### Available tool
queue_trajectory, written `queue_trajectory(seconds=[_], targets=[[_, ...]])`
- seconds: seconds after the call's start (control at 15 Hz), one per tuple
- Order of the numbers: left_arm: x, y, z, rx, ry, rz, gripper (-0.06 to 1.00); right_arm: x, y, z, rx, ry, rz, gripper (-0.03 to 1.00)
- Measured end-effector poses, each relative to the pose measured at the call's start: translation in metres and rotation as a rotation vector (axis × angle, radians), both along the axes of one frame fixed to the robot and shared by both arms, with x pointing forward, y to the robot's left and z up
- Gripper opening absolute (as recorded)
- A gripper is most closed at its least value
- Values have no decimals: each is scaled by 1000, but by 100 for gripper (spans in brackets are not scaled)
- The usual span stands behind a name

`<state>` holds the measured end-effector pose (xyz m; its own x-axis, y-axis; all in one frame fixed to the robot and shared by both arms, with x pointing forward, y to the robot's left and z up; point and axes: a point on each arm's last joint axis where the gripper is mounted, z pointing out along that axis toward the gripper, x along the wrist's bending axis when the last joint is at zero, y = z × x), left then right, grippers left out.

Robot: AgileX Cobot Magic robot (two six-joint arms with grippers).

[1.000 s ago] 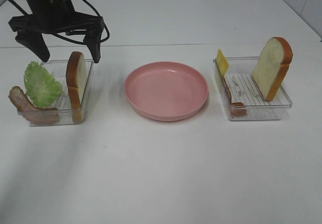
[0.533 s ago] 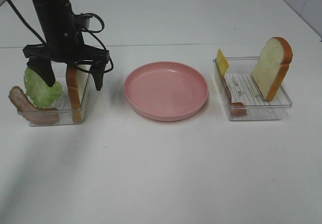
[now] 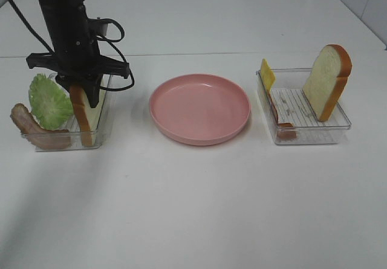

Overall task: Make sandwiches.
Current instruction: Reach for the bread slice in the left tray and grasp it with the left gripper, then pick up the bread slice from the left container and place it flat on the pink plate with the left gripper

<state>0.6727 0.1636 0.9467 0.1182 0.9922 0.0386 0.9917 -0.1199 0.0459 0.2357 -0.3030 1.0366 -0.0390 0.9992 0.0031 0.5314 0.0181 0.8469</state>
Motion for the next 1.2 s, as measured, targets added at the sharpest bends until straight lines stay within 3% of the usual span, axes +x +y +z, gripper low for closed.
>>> queue_trajectory(seconds=[0.47,0.8,0.87,1.0,1.07,1.13,1.2], targets=[[0,0,1,-1,-3,10,20,0,0,0,0,0,0,79],[-9,1,54,-58,-108,6,20,0,0,0,0,0,0,79],[-22,-2,94,-163,-170,21,20,0,0,0,0,0,0,79],[-30,-6,112,-242,-185,9,20,0,0,0,0,0,0,79],[-31,-9,113,-272,-178,5,20,0,0,0,0,0,0,79],[-29,-22,108,-398,-158,-16,20,0,0,0,0,0,0,79],[-26,-26,105,-438,-164,-26,20,0,0,0,0,0,0,79]])
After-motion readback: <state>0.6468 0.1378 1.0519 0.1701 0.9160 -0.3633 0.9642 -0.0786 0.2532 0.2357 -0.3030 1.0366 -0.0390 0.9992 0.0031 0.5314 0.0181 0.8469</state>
